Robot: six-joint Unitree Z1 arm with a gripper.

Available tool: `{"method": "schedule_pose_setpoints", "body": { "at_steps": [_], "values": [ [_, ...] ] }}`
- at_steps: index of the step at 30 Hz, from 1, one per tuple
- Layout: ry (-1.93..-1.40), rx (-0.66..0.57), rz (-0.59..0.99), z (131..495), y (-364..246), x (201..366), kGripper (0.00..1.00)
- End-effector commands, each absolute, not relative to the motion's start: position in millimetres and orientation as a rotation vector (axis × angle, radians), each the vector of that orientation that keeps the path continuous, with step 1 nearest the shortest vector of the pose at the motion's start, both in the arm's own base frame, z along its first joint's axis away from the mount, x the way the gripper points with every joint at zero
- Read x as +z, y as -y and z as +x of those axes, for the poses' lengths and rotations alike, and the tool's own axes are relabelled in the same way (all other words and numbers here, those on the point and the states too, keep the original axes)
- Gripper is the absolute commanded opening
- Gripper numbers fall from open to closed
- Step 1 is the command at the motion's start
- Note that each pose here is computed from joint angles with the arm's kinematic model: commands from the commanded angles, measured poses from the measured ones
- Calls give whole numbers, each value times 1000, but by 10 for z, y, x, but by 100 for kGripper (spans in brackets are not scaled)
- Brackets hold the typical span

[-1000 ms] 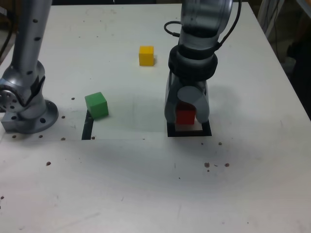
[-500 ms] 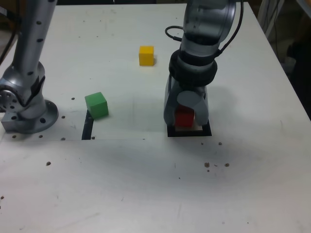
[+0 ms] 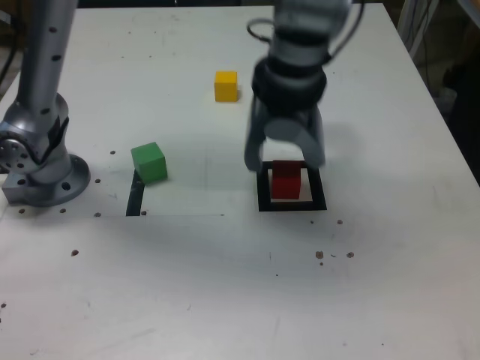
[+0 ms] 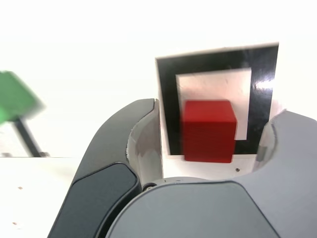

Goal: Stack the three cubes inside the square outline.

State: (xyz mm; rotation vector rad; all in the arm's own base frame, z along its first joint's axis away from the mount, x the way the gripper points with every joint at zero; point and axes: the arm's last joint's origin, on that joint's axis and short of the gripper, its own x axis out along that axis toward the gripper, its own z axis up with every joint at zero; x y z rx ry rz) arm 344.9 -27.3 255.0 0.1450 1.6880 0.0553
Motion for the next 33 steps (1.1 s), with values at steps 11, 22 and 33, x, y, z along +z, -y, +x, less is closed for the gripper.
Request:
{"method": "schedule_pose_setpoints", "body": {
  "at_steps": [11, 22, 33],
  "values": [
    [-1716, 266, 130, 2838, -1294, 3017, 99],
    [-1876, 208, 130, 2781, -1988, 2575, 99],
    [-1899, 55, 128, 2877, -2029, 2231, 92]
  ]
}}
